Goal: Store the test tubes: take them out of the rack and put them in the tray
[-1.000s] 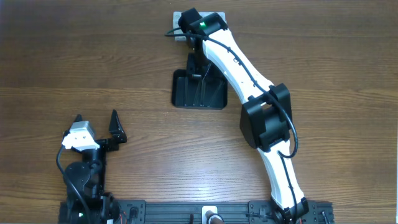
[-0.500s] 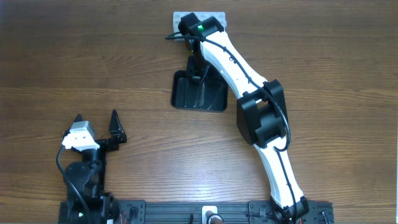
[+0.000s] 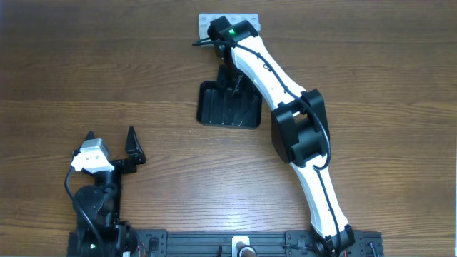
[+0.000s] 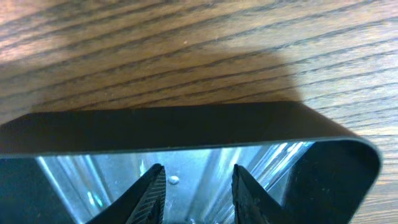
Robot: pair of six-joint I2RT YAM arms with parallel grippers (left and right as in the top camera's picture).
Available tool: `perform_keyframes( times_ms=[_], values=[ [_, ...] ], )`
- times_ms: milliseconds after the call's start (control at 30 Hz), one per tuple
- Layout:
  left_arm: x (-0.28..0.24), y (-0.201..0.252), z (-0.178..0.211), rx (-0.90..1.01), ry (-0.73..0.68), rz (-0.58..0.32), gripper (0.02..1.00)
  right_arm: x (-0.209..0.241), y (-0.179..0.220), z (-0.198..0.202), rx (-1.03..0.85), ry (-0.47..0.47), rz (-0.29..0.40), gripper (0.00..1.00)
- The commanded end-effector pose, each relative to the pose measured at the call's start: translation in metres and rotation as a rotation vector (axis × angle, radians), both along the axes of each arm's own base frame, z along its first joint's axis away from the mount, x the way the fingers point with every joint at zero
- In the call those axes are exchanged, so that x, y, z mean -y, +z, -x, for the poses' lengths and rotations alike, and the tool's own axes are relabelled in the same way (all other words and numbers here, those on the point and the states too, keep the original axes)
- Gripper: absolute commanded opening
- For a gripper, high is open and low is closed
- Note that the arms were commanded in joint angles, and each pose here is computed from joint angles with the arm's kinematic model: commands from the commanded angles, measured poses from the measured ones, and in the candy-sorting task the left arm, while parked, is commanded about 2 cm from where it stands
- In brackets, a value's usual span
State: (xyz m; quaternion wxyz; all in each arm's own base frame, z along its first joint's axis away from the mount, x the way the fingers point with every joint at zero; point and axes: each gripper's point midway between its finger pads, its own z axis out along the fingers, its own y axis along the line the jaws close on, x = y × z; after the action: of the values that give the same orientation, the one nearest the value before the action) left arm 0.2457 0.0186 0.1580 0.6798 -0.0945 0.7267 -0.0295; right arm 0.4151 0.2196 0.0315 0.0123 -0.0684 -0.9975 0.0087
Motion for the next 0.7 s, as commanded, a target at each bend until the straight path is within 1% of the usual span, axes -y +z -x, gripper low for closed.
perform_keyframes(
  times_ms=[33, 133, 233, 267, 333, 367, 400, 467, 500, 567, 600, 667, 700],
  values=[
    [-0.002, 0.0, 0.0, 0.003, 0.012, -0.015, 0.998, 0.0, 0.007, -0.007, 0.023, -0.011, -0.016, 0.408],
    [-0.002, 0.0, 0.0, 0.003, 0.012, -0.015, 0.996, -0.006, 0.029, -0.006, 0.044, 0.002, -0.069, 0.448],
    [-0.002, 0.0, 0.0, 0.003, 0.012, -0.015, 0.998, -0.004, 0.062, -0.003, 0.085, 0.002, -0.096, 0.5],
    [-0.002, 0.0, 0.0, 0.003, 0.012, -0.015, 0.996, -0.002, 0.074, -0.002, 0.101, 0.016, -0.103, 0.52],
    [-0.002, 0.0, 0.0, 0.003, 0.012, -0.015, 0.998, 0.001, 0.097, -0.001, 0.143, 0.081, -0.119, 0.555],
    [-0.002, 0.0, 0.0, 0.003, 0.012, -0.015, 0.998, 0.007, 0.116, 0.0, 0.183, 0.14, -0.111, 0.59],
    [-0.002, 0.0, 0.0, 0.003, 0.012, -0.015, 0.998, 0.012, 0.125, 0.0, 0.203, 0.165, -0.095, 0.638],
    [-0.002, 0.0, 0.0, 0.003, 0.012, -0.015, 0.998, 0.029, 0.147, 0.003, 0.25, 0.205, -0.04, 0.735],
    [-0.002, 0.0, 0.0, 0.003, 0.012, -0.015, 0.998, 0.04, 0.16, 0.006, 0.273, 0.226, -0.003, 0.805],
    [-0.002, 0.0, 0.0, 0.003, 0.012, -0.015, 0.996, 0.057, 0.18, 0.013, 0.301, 0.26, 0.056, 0.901],
    [-0.002, 0.0, 0.0, 0.003, 0.012, -0.015, 0.996, 0.066, 0.191, 0.018, 0.314, 0.276, 0.083, 0.991],
    [-0.002, 0.0, 0.0, 0.003, 0.012, -0.015, 0.996, 0.082, 0.21, 0.028, 0.334, 0.295, 0.124, 0.993],
    [-0.002, 0.0, 0.0, 0.003, 0.012, -0.015, 0.998, 0.09, 0.221, 0.034, 0.348, 0.286, 0.134, 0.991]
  ],
)
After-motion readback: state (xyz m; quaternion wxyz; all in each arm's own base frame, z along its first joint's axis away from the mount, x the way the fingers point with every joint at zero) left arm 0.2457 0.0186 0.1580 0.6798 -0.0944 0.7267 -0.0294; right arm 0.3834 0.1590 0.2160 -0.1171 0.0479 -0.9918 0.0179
